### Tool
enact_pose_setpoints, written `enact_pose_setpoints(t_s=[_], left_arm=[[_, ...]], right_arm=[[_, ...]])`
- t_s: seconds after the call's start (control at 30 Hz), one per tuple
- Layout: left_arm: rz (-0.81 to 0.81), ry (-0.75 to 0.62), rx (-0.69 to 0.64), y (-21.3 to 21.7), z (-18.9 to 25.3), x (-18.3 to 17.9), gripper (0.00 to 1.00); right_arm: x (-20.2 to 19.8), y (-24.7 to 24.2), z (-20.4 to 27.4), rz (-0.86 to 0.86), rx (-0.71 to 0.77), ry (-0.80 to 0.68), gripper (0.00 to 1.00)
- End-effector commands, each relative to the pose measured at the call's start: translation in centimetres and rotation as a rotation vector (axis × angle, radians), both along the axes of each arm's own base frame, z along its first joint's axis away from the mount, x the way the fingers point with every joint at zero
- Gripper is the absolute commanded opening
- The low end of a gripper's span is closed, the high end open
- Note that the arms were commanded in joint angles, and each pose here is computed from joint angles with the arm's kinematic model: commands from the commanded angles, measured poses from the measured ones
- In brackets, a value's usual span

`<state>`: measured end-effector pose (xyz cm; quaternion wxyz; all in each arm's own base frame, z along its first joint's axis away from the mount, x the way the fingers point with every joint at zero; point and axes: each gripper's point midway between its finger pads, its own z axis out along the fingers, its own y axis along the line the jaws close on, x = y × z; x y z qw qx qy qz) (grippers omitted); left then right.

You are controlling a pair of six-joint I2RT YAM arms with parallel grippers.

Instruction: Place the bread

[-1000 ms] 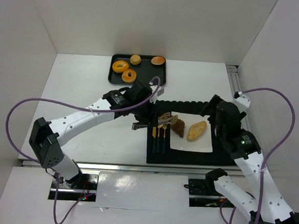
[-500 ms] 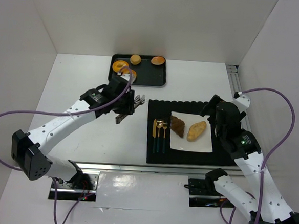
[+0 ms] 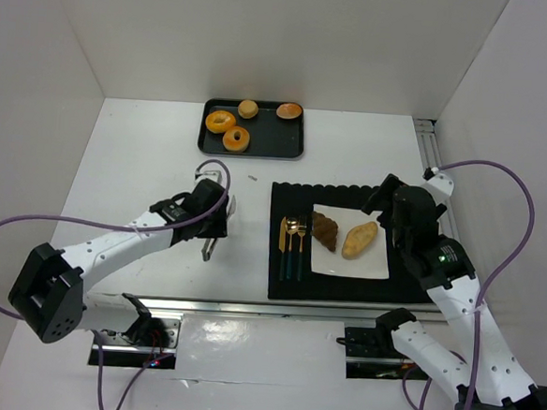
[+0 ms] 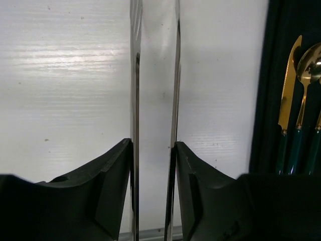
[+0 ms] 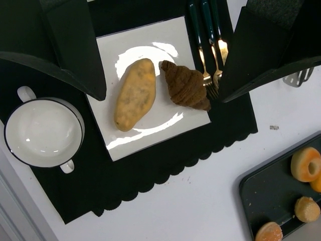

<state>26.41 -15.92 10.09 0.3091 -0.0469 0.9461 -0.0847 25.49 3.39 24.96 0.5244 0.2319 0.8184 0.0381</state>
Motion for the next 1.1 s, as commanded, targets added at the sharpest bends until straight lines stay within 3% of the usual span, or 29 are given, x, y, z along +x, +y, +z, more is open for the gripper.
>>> enact_pose_setpoints(t_s=[0.0,0.13,0.23,0.33,0.5,0.67,0.77,1.07], left_arm=[[0.076,-0.135,-0.056,-2.0,0.6,2.5,0.53],[0.089,-0.08,-0.005,-2.4,-1.7,3.5,0.65],[0.063,-0.013,0.029,-3.0,-3.1,3.9,0.65],[0.054,0.025,0.065,-3.4,-3.3,4.6,0.87],[0.018,-0.07,0.009,-4.1,1.6,6.7,1.0],[0.001,-0.196,-0.078,-2.8,9.4,9.0,1.0],[-0.023,-0.247,-0.119,-2.1,12.5,8.5,1.0],[-0.017,-0.262,-0.198,0.5,14.0,7.0,1.0]], right_arm=[[0.2,0.3,0.1,0.01,0.008,-0.013,1.0],[0.2,0.3,0.1,0.01,0.008,-0.013,1.0],[0.4,0.6,0.1,0.019,0.013,-0.011,1.0],[0.8,0.8,-0.2,0.019,0.009,-0.001,1.0],[1.5,1.0,-1.2,0.023,-0.016,0.042,1.0],[2.3,1.4,-3.6,0.018,-0.05,0.14,1.0],[2.7,2.3,-4.6,0.048,-0.041,0.176,1.0],[3.2,2.6,-6.0,0.06,-0.052,0.201,1.0]])
